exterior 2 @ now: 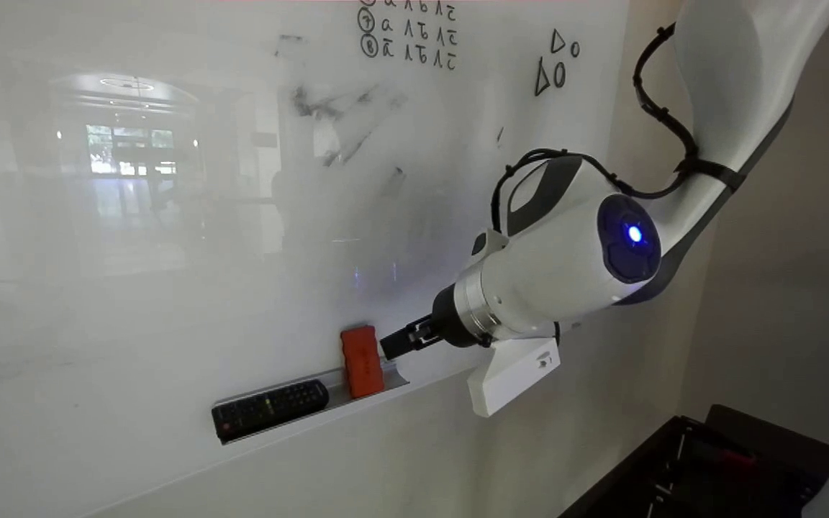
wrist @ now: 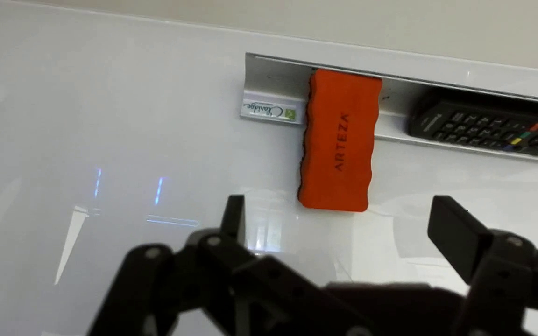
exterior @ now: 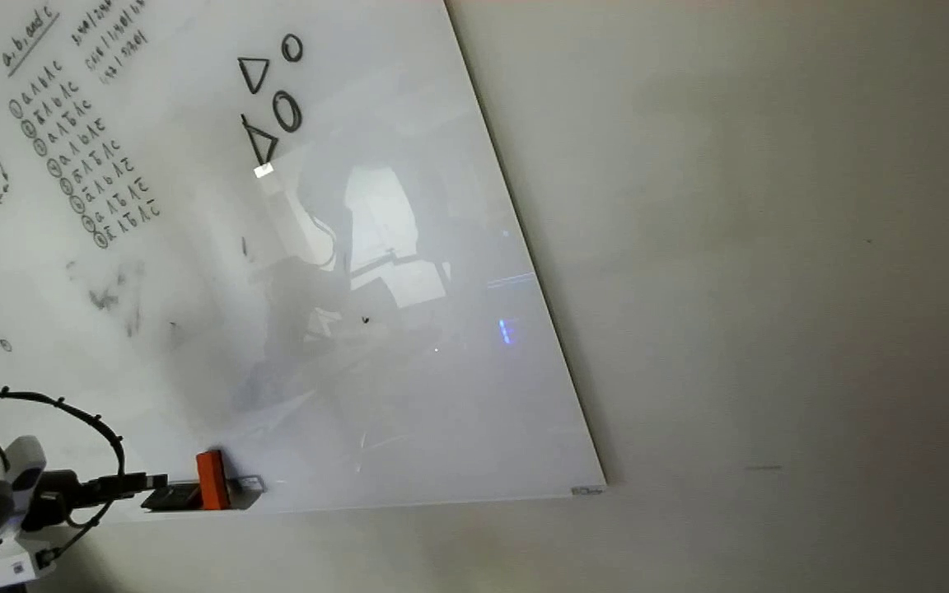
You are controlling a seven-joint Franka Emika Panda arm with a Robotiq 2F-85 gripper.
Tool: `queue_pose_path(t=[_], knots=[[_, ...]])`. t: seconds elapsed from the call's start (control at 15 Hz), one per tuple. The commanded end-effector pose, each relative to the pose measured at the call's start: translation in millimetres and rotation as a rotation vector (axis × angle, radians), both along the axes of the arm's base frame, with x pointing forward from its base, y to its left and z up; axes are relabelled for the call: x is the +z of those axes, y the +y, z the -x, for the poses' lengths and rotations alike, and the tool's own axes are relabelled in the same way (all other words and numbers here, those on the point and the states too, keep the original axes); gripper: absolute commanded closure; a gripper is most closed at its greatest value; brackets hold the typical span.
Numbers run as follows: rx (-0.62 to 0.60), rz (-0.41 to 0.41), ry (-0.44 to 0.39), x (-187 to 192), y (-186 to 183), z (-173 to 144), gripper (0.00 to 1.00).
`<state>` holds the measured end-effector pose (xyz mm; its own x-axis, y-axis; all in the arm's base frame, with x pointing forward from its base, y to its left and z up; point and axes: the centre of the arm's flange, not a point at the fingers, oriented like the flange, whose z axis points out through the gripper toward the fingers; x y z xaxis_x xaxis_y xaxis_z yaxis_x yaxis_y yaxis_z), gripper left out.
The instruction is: Pick up the eraser and wipe the white board with it.
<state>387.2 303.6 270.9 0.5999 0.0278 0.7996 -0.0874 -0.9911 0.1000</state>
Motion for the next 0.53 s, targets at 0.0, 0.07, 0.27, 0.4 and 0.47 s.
queue_pose_path(t=[0.0,0.07,0.27,0.4,0.47], knots=[[-0.002,0.000,0.002,-1,-1,-1,0.00],[-0.001,0.000,0.003,-1,-1,-1,0.00],[0.008,-0.006,-0.012,-1,2,-1,0.00],[0.012,-0.003,-0.041,-8,5,-2,0.00],[0.016,0.001,-0.060,-14,4,-3,0.00]])
